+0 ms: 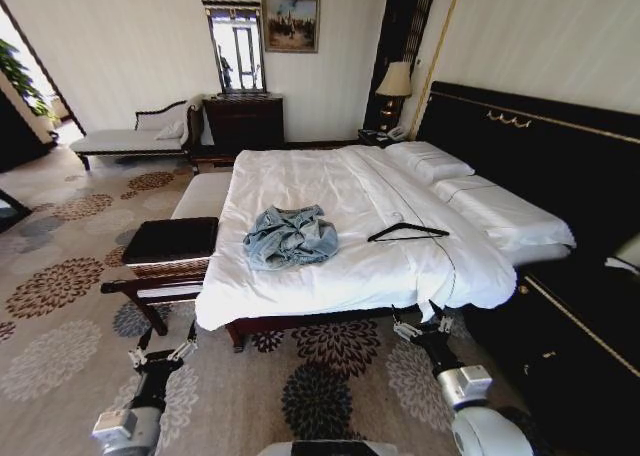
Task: Pick up the clothes from the bed and hang them on the clothes hanger.
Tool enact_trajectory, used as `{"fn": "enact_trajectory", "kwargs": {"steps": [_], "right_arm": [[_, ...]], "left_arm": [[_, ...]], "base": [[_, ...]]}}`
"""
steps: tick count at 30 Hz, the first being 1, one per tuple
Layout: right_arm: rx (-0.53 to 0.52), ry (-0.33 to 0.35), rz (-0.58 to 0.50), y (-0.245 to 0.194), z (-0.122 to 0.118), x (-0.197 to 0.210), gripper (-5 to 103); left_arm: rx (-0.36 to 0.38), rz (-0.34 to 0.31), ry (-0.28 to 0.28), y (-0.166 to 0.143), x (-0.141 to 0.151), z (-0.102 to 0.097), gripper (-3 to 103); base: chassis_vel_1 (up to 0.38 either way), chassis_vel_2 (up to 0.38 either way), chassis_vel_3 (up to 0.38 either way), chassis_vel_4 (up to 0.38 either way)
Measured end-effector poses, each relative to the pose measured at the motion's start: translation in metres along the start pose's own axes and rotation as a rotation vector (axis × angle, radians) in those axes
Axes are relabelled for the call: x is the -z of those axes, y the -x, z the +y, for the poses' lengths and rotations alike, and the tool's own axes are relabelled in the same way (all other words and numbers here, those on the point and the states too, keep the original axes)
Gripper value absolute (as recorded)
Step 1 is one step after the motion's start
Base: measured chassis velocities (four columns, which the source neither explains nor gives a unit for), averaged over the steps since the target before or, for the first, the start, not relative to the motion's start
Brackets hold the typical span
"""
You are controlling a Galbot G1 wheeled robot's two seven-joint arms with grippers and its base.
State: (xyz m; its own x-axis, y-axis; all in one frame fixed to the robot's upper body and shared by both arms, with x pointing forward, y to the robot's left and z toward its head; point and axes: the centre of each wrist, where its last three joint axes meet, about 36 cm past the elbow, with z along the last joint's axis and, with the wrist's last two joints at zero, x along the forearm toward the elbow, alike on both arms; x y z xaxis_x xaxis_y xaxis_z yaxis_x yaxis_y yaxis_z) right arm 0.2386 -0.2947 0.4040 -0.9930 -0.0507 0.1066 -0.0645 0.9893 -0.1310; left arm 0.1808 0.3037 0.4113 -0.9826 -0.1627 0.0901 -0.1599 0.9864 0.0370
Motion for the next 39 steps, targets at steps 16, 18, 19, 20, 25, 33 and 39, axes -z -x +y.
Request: {"fn": "enact_trajectory", "kwargs": {"steps": [16, 18, 19, 20, 25, 33, 39], "right_arm": [[0.013, 0.003, -0.017, -0.005, 0.007, -0.007, 100], [0.014, 0.007, -0.016, -0.005, 0.008, -0.008, 100], [0.014, 0.009, -0.017, -0.006, 0.009, -0.007, 100], [0.014, 0.009, -0.017, -0.006, 0.009, -0.007, 100], [0.015, 0.009, -0.018, -0.007, 0.010, -0.008, 100], [0.014, 0.011, -0.019, -0.008, 0.010, -0.009, 100], [0.017, 0.019, -0.008, -0.007, 0.012, -0.014, 100]], "left_arm": [[-0.021, 0.023, 0.004, -0.009, -0.010, -0.010, 99], [-0.023, 0.024, 0.002, -0.009, -0.010, -0.011, 99], [-0.023, 0.024, 0.001, -0.009, -0.010, -0.012, 99], [-0.023, 0.024, 0.001, -0.009, -0.010, -0.012, 99], [-0.023, 0.025, 0.001, -0.011, -0.011, -0.012, 99], [-0.020, 0.031, 0.005, -0.012, -0.014, -0.011, 99], [-0.023, 0.041, 0.005, -0.013, -0.018, -0.012, 99]], "base": [[0.000, 0.000, 0.000, 0.000], [-0.022, 0.009, 0.028, -0.009], [-0.043, 0.045, 0.057, -0.033], [-0.043, 0.045, 0.057, -0.033], [-0.071, 0.055, 0.079, -0.062], [-0.093, 0.087, 0.101, -0.091], [-0.106, 0.111, 0.110, -0.092]]}}
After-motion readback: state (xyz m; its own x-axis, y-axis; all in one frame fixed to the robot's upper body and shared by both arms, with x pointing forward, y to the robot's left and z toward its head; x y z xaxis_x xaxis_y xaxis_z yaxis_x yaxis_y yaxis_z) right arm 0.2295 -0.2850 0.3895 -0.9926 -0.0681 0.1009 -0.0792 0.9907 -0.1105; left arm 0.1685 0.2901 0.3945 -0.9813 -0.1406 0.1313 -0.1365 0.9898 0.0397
